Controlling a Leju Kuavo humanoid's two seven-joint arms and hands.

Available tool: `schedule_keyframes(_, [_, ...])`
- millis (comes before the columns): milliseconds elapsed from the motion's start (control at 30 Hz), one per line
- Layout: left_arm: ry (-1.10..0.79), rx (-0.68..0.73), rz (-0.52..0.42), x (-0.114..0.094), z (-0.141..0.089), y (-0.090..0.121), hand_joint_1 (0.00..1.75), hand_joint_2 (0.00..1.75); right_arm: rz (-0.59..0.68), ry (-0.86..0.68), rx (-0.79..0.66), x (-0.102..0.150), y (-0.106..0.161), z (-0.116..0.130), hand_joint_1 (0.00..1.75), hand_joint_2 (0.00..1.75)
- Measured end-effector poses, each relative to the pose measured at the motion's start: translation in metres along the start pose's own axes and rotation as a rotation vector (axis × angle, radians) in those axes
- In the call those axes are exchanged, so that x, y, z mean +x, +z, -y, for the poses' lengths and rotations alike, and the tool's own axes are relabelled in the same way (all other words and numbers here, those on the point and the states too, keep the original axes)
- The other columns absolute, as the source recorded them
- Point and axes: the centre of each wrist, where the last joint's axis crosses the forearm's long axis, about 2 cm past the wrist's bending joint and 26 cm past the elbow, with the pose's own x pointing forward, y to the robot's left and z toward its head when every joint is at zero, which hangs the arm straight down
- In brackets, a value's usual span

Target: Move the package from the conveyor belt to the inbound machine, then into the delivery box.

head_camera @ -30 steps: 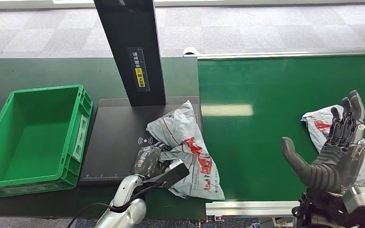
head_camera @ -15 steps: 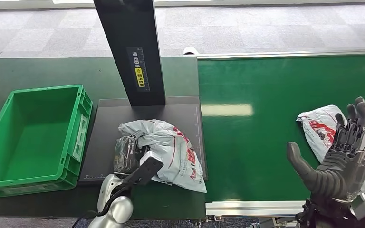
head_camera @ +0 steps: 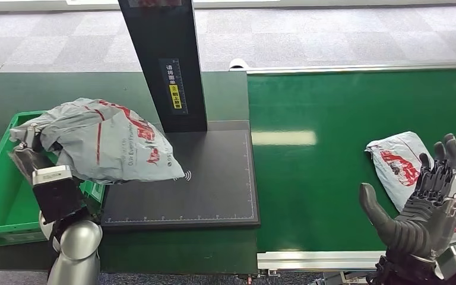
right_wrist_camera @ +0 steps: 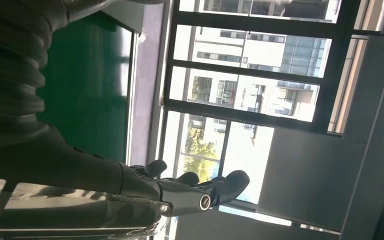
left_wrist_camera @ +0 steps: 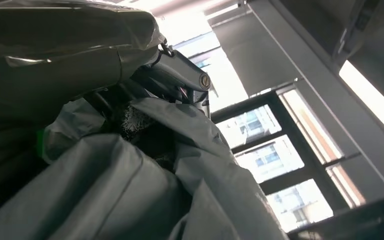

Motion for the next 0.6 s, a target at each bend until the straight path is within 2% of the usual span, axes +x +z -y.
schedule_keyframes(167, [-0.037,0.059,-0.015,-0.024,-0.005,-0.029,1.75,1.75,0.0,-0.01,-0.009,0.0,-0.002,-0.002,0.0,1.75])
schedule_keyframes(267, [-0.156,0.066,-0.058,-0.059,-0.005,-0.065,1.75,1.75,-0.004,-0.027,-0.007,-0.002,-0.006,-0.005,0.0,1.75])
schedule_keyframes(367, [-0.383,0.011,-0.13,-0.099,-0.011,-0.092,1.75,1.75,-0.016,-0.049,0.001,-0.005,-0.009,-0.009,0.0,1.75])
schedule_keyframes(500, [-0.56,-0.081,-0.273,-0.14,-0.016,-0.105,1.75,1.75,-0.024,-0.071,0.012,-0.007,-0.011,-0.013,0.0,1.75])
schedule_keyframes(600, [-0.584,-0.118,-0.343,-0.155,-0.017,-0.102,1.75,1.75,-0.026,-0.076,0.018,-0.009,-0.012,-0.015,0.0,1.75])
